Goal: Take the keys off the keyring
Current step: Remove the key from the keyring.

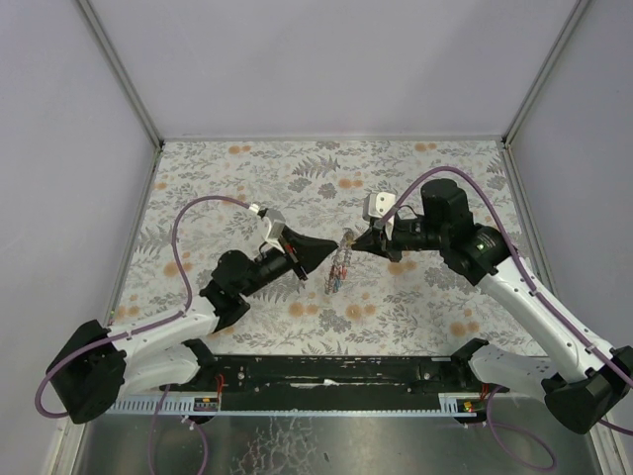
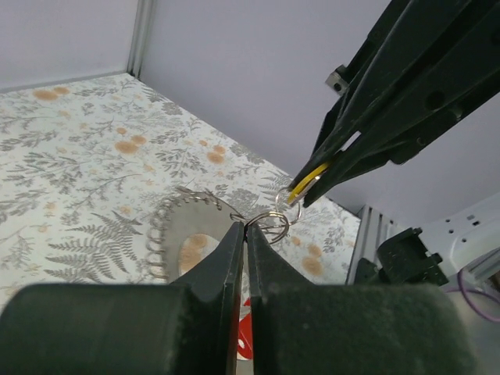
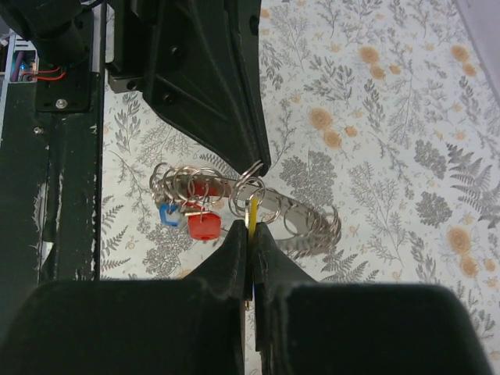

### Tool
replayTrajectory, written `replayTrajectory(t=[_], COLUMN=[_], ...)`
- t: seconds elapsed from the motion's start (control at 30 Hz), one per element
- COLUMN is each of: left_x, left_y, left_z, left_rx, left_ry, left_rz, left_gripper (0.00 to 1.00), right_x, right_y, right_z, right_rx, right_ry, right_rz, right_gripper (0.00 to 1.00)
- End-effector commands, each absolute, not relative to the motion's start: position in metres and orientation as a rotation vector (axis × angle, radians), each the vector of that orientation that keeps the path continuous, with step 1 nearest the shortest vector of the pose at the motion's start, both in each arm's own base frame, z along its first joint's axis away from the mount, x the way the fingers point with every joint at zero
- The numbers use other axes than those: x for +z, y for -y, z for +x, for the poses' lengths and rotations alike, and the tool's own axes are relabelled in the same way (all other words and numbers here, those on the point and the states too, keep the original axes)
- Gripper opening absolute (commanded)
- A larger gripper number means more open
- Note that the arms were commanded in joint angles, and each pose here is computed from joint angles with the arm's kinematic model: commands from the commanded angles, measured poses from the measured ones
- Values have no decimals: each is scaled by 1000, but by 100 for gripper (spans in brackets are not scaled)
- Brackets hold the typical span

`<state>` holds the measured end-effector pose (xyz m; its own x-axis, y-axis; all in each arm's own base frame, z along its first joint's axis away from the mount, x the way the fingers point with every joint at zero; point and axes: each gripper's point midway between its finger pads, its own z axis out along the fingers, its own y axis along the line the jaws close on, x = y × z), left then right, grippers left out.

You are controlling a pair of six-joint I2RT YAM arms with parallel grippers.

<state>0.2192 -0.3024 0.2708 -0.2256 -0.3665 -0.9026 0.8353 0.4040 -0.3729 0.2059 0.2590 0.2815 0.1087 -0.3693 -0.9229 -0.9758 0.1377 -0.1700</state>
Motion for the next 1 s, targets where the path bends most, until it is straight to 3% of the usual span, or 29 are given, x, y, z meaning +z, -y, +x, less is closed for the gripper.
replayTrajectory(t=[0.0,0.37,0.73,0.97], left_x=[315,312,288,310], left_y=[294,289,268,277], left_z=[219,222,244,238], left_rx=[-1238,-1306,-1218,-1324], left_ry=[-1216,-1207,-1281,-1230], left_rz=[263,61,-142,-139], left_gripper=[0,0,0,0], right_x=[277,272,281,263], right_y=[-260,-262,-257,-259], right_z=[208,210,203,199], right_rx=[808,823,780,828], right_ry=[-1469,-1487,-1408,-1458], right_rz=[-1362,-1358,-1435,-1448], right_gripper=[0,0,0,0])
